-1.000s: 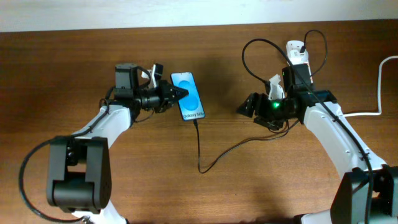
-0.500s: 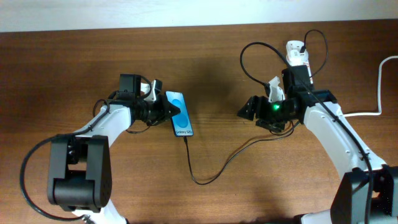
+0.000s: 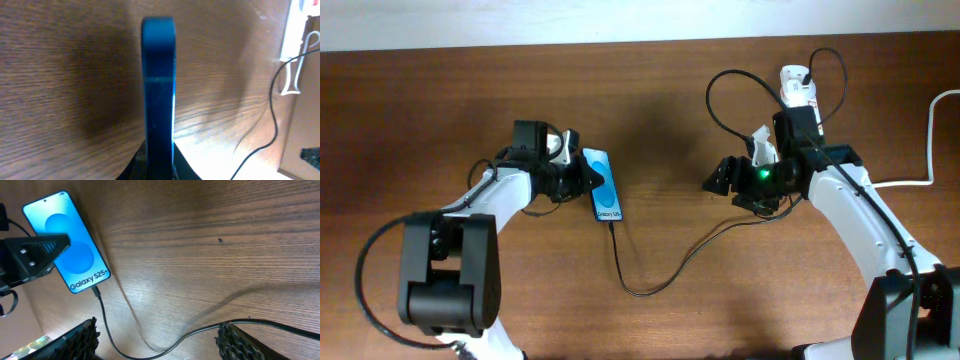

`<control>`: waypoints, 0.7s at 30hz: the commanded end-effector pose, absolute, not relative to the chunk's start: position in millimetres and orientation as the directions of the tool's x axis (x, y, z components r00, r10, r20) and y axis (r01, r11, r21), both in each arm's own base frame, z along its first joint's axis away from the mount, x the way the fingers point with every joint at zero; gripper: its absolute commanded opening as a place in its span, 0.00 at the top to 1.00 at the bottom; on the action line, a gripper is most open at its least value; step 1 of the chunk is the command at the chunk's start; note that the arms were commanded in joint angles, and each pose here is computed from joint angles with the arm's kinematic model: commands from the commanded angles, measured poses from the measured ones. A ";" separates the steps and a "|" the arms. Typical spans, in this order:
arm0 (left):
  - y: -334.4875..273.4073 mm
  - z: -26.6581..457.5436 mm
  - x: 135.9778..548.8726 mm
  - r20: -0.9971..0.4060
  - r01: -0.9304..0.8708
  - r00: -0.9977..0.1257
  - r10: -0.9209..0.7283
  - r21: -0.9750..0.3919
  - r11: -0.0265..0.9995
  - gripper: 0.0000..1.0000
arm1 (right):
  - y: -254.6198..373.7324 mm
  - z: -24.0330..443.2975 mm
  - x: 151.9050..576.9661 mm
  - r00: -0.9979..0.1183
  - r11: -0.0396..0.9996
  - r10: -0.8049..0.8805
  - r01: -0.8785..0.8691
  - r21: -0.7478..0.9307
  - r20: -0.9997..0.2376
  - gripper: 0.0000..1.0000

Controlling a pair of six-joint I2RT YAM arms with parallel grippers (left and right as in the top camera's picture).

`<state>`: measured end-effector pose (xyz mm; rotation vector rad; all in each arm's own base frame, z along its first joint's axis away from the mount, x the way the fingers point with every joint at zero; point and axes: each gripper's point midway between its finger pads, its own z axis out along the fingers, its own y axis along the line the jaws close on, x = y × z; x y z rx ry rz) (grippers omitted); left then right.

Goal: Plug charger to phone and switch on socket
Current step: 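Lower the phone flat onto the table with the left gripper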

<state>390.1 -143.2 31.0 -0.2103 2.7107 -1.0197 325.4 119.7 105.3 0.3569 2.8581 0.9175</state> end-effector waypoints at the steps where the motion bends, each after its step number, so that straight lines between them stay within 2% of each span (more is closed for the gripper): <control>1: -141.8 25.7 394.3 -0.193 -0.016 -0.963 -0.187 -0.652 0.758 0.89 | 117.3 111.5 327.8 -0.965 0.795 0.253 0.166 0.583 -0.071 0.22; 11: -144.0 -9.6 383.5 -0.096 -0.074 -0.979 -0.181 -0.658 0.750 0.87 | 105.4 103.7 326.0 -0.960 0.834 0.269 0.193 0.517 -0.076 0.22; 16: -143.5 -11.4 383.6 -0.094 -0.076 -0.979 -0.182 -0.656 0.750 0.81 | 104.9 103.4 325.9 -0.960 0.835 0.269 0.193 0.514 -0.076 0.21; 21: -140.3 -13.9 384.4 -0.099 -0.082 -0.977 -0.187 -0.639 0.765 0.79 | 104.6 103.2 326.0 -0.960 0.837 0.269 0.194 0.513 -0.077 0.21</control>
